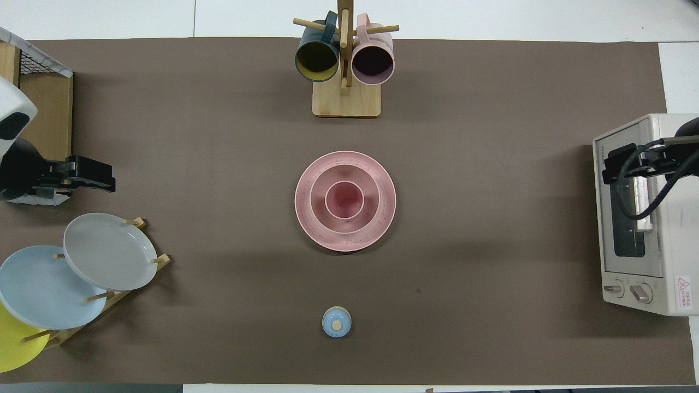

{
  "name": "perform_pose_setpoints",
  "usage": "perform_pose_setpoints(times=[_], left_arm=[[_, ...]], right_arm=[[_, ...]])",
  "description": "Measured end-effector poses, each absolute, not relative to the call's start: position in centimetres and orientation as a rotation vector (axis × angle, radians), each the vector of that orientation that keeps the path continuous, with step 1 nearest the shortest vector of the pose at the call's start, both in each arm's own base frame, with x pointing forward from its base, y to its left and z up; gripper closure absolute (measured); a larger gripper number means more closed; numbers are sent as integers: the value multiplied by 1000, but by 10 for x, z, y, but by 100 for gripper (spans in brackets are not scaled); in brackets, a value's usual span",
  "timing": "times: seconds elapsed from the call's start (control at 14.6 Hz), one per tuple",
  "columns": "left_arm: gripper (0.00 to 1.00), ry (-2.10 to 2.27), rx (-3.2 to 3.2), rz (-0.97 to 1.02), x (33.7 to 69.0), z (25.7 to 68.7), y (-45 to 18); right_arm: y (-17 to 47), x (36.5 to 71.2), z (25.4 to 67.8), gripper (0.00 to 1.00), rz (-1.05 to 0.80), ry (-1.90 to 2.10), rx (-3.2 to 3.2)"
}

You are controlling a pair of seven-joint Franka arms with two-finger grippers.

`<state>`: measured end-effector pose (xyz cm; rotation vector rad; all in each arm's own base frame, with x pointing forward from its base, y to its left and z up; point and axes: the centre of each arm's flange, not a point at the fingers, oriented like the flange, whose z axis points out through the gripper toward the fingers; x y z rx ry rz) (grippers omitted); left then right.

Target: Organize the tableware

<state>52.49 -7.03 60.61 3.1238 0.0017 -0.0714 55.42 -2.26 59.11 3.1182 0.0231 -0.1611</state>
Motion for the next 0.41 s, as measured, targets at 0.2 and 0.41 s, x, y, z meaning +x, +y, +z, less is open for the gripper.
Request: perform_pose_setpoints(times=[0.2,0.41], left_arm=[[0,-16,3129,-69,527,605,-66],[0,-7,3129,-67,527,605,-63]], right_arm=[[-23,554,591,0,-161,23,3118],[-23,554,591,0,-161,23,3118]])
